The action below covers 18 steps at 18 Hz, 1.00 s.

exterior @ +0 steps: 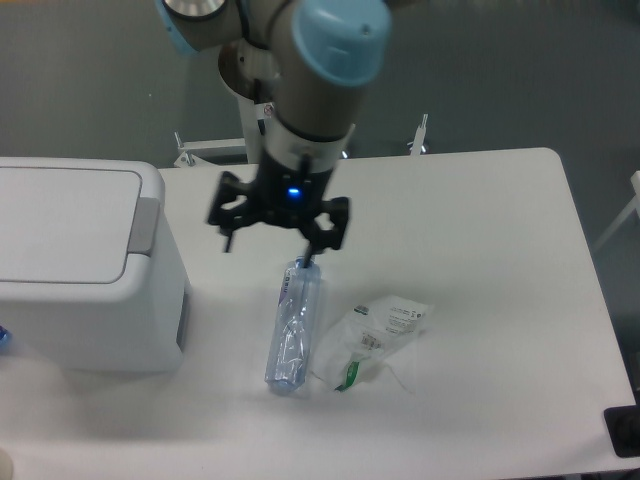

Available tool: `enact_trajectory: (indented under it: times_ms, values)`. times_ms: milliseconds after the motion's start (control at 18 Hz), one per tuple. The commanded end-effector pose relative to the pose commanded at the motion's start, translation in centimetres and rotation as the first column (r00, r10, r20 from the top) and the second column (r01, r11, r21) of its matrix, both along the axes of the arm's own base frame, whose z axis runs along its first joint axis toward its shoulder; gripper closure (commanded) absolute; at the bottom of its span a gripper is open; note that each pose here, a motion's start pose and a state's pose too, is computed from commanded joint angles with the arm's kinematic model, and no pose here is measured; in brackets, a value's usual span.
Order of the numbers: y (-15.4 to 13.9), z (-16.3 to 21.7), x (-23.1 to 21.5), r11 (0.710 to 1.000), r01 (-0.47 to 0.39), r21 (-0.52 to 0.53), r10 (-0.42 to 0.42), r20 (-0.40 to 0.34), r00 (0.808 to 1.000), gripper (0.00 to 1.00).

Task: Open the trash can
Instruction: 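Move the gripper across the table toward the white trash can lid, then lower the gripper onto the lid edge and push it open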

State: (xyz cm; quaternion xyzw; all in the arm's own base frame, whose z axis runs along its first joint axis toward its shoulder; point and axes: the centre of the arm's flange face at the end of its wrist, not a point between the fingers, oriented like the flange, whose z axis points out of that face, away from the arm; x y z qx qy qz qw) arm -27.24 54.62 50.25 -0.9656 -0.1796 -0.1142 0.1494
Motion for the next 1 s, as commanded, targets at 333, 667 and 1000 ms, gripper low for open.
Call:
enact_trajectory:
  times_ms: [333, 667, 1000]
  values:
    - [0.0, 1.3, 3.0, 1.000, 0.023, 0.020, -0.023, 0.001, 1.000, 0.00]
    - [-0.4, -1.4, 4.8, 0.999, 0.050, -0.021, -0.050, 0.023, 0.999, 0.00]
    - [-0.6, -1.9, 4.9, 0.998, 0.054, -0.029, -0.053, 0.025, 0.998, 0.00]
